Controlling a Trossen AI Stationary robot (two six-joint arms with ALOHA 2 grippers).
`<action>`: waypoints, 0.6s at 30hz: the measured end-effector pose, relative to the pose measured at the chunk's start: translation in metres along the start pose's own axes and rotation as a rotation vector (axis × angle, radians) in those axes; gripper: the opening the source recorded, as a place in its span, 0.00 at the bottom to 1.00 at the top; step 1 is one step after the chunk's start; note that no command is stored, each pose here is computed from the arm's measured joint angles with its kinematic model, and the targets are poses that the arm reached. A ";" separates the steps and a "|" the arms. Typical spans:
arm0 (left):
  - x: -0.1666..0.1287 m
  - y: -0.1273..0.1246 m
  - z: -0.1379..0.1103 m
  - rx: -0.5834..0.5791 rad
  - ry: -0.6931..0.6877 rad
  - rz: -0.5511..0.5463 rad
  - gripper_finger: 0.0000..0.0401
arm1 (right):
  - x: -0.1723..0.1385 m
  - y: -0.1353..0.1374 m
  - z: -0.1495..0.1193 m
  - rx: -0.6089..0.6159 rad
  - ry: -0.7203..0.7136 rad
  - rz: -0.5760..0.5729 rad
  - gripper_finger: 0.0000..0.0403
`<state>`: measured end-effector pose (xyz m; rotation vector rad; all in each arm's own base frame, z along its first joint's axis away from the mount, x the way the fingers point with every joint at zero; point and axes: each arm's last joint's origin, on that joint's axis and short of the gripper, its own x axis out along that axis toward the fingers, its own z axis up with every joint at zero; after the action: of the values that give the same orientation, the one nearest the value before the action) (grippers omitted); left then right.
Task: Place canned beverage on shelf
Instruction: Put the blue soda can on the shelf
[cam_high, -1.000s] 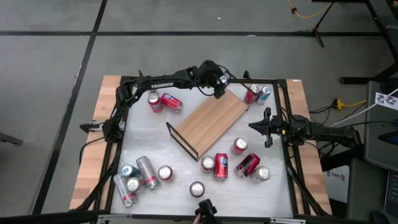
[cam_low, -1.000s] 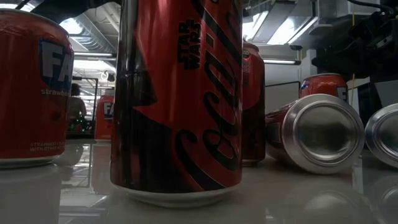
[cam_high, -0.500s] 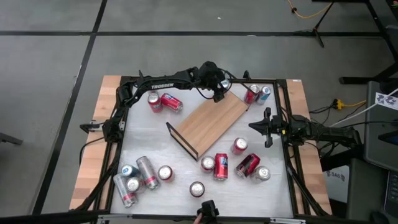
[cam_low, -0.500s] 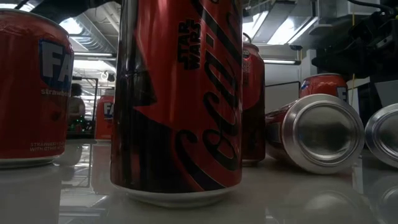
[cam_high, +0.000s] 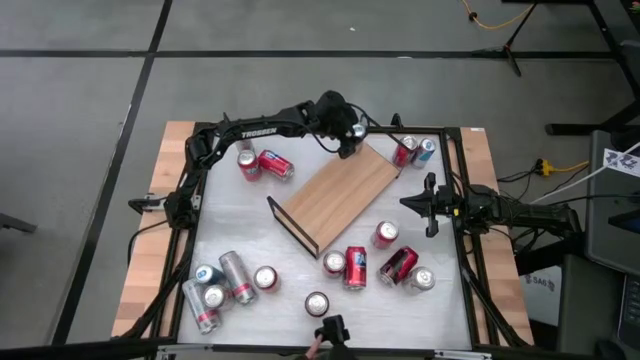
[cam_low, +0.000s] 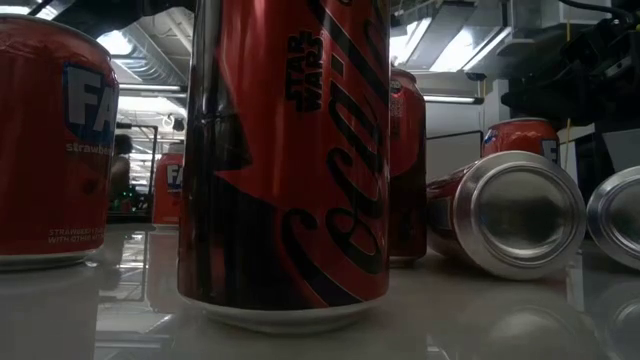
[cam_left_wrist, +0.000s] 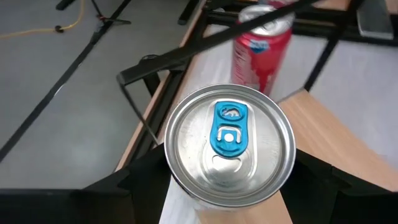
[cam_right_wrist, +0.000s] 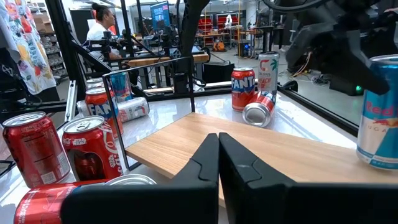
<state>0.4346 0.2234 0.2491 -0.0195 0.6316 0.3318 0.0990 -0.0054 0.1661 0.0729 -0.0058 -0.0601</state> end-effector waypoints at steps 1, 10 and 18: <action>0.000 0.000 0.000 0.015 0.004 -0.001 0.63 | 0.000 0.000 0.000 0.000 0.000 0.000 0.00; -0.001 0.007 -0.002 0.045 -0.003 -0.044 0.63 | 0.000 0.000 0.000 0.000 0.000 0.000 0.00; -0.001 0.007 -0.002 0.042 -0.003 -0.044 0.63 | 0.000 0.000 0.000 0.000 0.000 0.000 0.00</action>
<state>0.4311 0.2293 0.2486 0.0074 0.6337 0.2758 0.0990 -0.0054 0.1661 0.0733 -0.0058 -0.0601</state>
